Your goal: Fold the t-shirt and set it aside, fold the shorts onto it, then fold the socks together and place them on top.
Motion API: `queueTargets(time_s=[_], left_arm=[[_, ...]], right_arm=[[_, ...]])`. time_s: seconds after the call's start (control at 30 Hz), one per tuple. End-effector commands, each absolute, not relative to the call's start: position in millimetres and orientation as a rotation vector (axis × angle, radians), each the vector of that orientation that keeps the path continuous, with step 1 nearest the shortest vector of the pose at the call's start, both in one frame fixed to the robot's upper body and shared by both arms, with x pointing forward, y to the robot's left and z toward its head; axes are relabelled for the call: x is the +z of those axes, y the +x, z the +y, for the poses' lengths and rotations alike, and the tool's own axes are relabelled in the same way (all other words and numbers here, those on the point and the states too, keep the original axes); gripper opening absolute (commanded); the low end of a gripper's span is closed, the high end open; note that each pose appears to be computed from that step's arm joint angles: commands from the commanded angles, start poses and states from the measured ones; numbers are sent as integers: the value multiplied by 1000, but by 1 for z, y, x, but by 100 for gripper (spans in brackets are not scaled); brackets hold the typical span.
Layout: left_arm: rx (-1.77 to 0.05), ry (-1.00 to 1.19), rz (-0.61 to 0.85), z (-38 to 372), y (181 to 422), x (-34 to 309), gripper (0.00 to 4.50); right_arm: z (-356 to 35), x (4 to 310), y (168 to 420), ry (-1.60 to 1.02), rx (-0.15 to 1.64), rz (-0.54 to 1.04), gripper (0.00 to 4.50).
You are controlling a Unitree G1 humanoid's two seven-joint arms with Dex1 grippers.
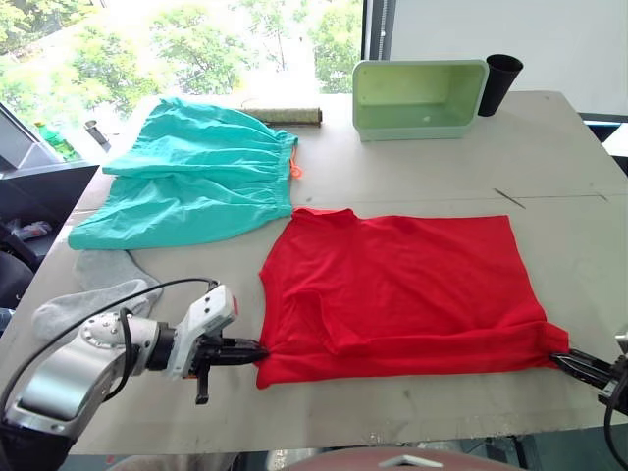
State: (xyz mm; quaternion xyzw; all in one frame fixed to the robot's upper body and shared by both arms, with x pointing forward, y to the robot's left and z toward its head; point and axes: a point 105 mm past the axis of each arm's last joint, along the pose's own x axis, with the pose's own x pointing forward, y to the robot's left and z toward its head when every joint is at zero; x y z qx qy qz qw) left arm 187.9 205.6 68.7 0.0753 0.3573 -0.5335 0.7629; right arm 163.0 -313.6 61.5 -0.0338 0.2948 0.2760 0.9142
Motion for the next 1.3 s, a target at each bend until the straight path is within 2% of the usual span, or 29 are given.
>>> queueTargets(time_s=[0.03, 0.1, 0.17, 0.3, 0.33, 0.37, 0.43, 0.47, 0.6, 0.67, 0.77, 0.97, 1.1, 1.3], left_arm=[[-1136, 139, 837, 207, 176, 59, 0], [-1133, 142, 838, 207, 175, 58, 0], [-1126, 144, 836, 207, 176, 57, 0], [-1121, 137, 829, 208, 179, 57, 0], [-1122, 134, 826, 208, 180, 58, 0], [-1121, 134, 823, 209, 180, 58, 0], [-1119, 139, 808, 210, 183, 60, 0], [-1120, 135, 791, 209, 185, 62, 0], [-1160, 61, 637, 201, 197, 87, 0], [-1209, 3, 522, 194, 204, 110, 0], [-1287, 13, 423, 187, 205, 130, 0], [-1426, 144, 317, 176, 200, 141, 0], [-1510, 238, 269, 166, 197, 142, 0], [-1589, 334, 251, 152, 192, 127, 0]], right_arm=[[-334, 60, 159, -157, 533, 663, 11], [-331, 62, 153, -129, 582, 709, 11], [-330, 63, 146, -117, 614, 759, 64], [-345, 70, 146, -224, 574, 766, 229], [-347, 72, 147, -235, 562, 757, 288], [-348, 78, 149, -239, 552, 728, 322], [-351, 94, 151, -257, 544, 684, 423], [-351, 102, 152, -262, 552, 653, 444], [-333, 138, 166, -299, 603, 413, 444], [-298, 143, 169, -280, 719, 361, 444], [-245, 142, 174, -242, 876, 302, 444], [-164, 128, 181, -312, 1146, 233, 444], [-121, 122, 188, -407, 1284, 133, 444], [-79, 106, 207, -573, 1477, 22, 444]])
